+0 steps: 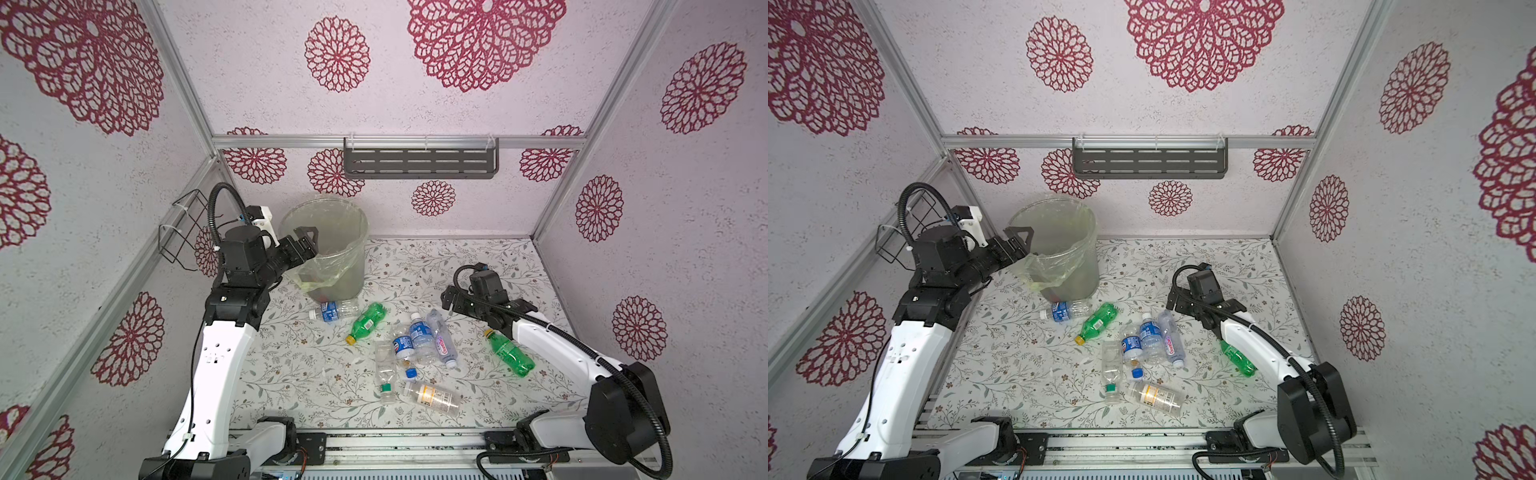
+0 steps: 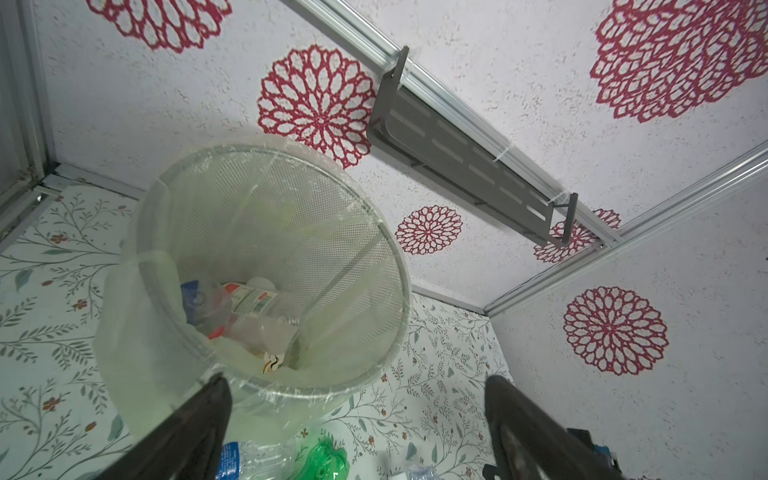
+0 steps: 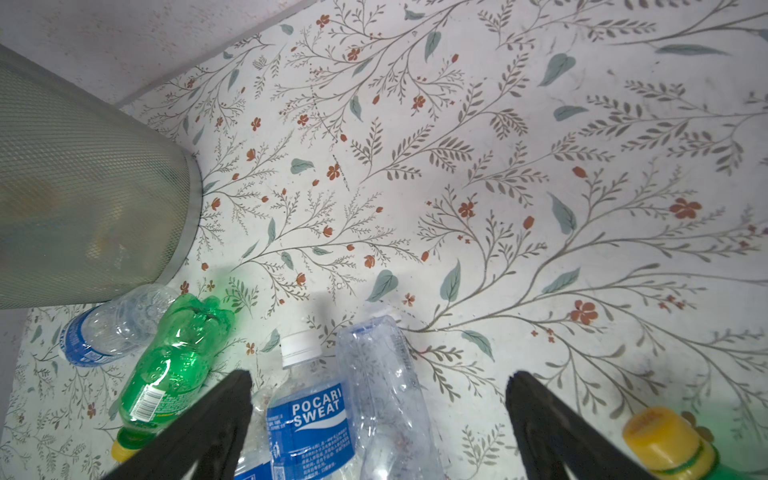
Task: Throw the plastic bottles in the bin
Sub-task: Throw the plastic bottle into the trash bin, then pick up the plastic bottle from the center of the table.
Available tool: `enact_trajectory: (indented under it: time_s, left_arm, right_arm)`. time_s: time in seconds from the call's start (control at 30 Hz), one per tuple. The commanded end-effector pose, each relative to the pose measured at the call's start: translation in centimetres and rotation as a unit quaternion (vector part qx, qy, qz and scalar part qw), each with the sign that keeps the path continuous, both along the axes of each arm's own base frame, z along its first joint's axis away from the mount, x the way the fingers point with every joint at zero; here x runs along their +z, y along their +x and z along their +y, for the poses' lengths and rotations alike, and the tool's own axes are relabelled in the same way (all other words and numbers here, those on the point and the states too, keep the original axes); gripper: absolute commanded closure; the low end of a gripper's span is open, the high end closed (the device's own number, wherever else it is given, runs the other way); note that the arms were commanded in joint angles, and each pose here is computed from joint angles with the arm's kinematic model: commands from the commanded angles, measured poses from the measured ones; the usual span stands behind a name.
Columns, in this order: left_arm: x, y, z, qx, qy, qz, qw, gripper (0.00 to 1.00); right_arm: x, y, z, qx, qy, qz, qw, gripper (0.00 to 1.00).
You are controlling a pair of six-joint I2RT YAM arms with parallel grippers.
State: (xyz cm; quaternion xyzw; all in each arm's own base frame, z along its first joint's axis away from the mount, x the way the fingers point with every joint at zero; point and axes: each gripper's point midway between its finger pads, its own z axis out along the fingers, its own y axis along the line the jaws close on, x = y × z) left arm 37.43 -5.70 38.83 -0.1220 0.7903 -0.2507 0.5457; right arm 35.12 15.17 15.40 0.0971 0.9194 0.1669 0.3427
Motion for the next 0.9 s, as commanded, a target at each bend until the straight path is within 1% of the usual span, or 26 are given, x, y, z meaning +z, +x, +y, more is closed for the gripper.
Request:
enact_trajectory:
  time_s: [0.0, 0.1, 0.4, 0.6, 0.87]
  left_arm:
    - [1.2, -0.6, -1.3, -0.024, 0.003, -0.031, 0.999, 0.03]
    - [0.4, -0.8, -2.0, -0.031, 0.016, -0.022, 0.999, 0.03]
    - [-1.5, -1.0, -4.3, -0.067, 0.033, -0.006, 0.997, 0.03]
    - [-3.0, -1.3, -6.0, -0.086, 0.031, 0.004, 0.996, 0.03]
    - [-5.9, -2.2, -8.9, -0.122, 0.036, 0.031, 0.991, 0.03]
  right_arm:
    - [2.2, 0.1, -1.5, -0.02, -0.017, -0.02, 0.999, 0.01]
    - [1.8, -0.2, -1.7, -0.021, -0.021, -0.013, 0.999, 0.01]
    - [0.9, -0.8, -1.9, -0.017, -0.024, 0.005, 1.0, 0.01]
    - [0.0, -1.4, -2.0, -0.015, -0.024, 0.018, 0.999, 0.01]
    - [-1.1, -2.3, -0.9, 0.021, -0.006, 0.032, 0.999, 0.01]
